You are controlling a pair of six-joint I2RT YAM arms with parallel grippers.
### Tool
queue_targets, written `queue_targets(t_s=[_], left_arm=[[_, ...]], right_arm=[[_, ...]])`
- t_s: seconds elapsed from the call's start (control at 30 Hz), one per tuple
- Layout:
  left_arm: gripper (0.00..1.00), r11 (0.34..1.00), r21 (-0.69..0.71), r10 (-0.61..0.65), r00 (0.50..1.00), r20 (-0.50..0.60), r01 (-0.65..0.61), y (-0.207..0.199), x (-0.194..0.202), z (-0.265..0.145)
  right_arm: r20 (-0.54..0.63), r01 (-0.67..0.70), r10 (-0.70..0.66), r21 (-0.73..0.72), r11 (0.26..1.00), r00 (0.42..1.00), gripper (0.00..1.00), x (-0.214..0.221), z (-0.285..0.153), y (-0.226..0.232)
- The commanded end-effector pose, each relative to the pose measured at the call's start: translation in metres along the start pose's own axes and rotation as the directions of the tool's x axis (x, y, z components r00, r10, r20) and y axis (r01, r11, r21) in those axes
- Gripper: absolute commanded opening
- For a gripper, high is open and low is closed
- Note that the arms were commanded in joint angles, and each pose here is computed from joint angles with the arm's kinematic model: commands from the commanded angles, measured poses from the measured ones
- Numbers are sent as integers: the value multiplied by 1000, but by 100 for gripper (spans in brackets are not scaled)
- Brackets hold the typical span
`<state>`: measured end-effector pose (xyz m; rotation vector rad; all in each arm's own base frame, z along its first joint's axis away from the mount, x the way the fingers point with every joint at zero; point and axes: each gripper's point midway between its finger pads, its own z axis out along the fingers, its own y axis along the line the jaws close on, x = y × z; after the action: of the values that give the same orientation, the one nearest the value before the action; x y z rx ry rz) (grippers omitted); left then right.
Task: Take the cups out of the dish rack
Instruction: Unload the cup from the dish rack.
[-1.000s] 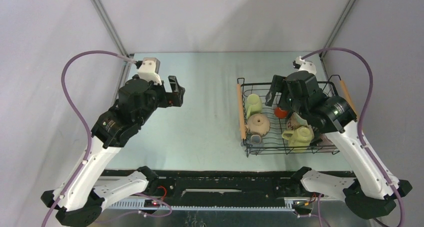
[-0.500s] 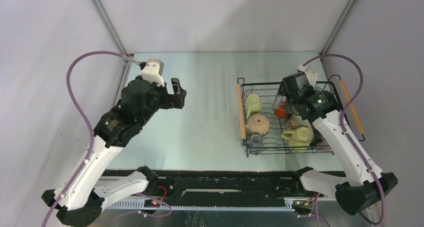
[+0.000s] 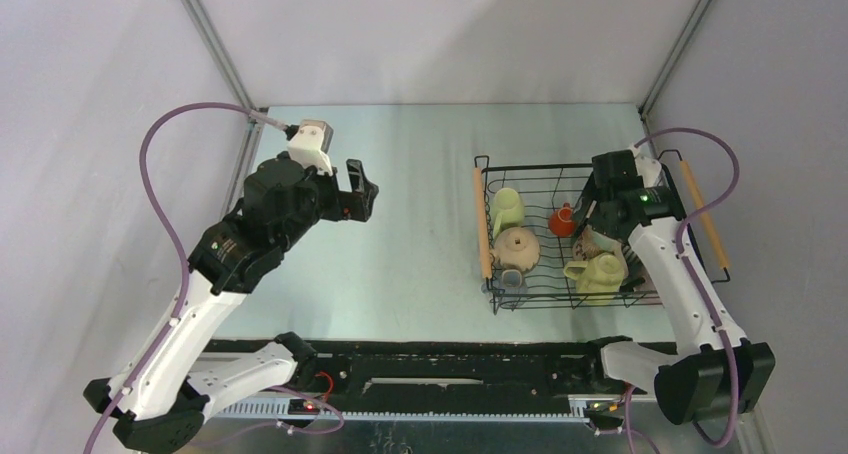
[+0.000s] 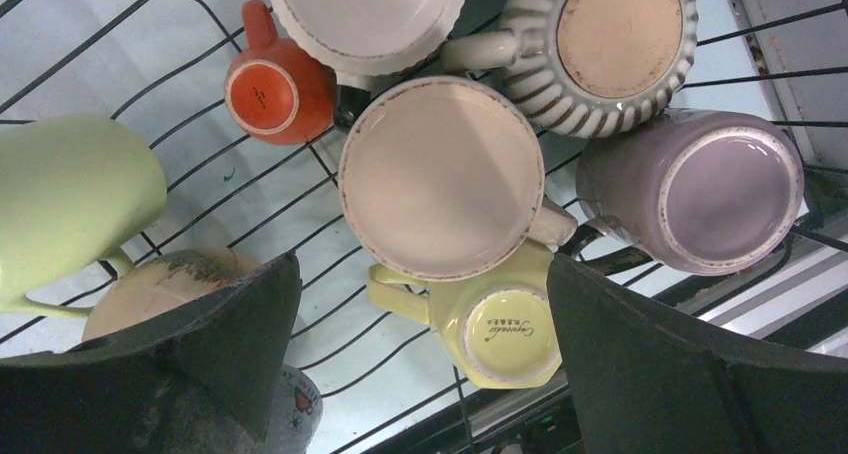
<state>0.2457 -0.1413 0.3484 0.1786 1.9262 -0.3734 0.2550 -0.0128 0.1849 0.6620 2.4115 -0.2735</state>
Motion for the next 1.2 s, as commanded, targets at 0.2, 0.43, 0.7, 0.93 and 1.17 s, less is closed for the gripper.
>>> queue_targets(t_s=[0.2, 0.43, 0.7, 0.93, 1.17], left_arm=[[100, 999, 46, 20, 1000, -15, -19, -9, -2, 6], [100, 998, 50, 25, 999, -33, -24, -10, 2, 8], [100, 997, 74, 28, 997, -74, -22, -15, 11, 12], [100, 996, 89, 28, 995, -100, -19, -19, 17, 17], [100, 995, 99, 24, 992, -124, -12, -22, 23, 20]], right_arm=[[11, -57, 58, -66, 996, 998, 100, -11, 17, -4], [-3, -62, 62, -58, 996, 998, 100, -15, 29, -10], [-48, -28, 26, -34, 999, 999, 100, -8, 46, -9], [-94, -20, 17, -31, 999, 995, 100, 1, 61, -5], [-117, -20, 18, -15, 1000, 993, 96, 5, 68, -5]])
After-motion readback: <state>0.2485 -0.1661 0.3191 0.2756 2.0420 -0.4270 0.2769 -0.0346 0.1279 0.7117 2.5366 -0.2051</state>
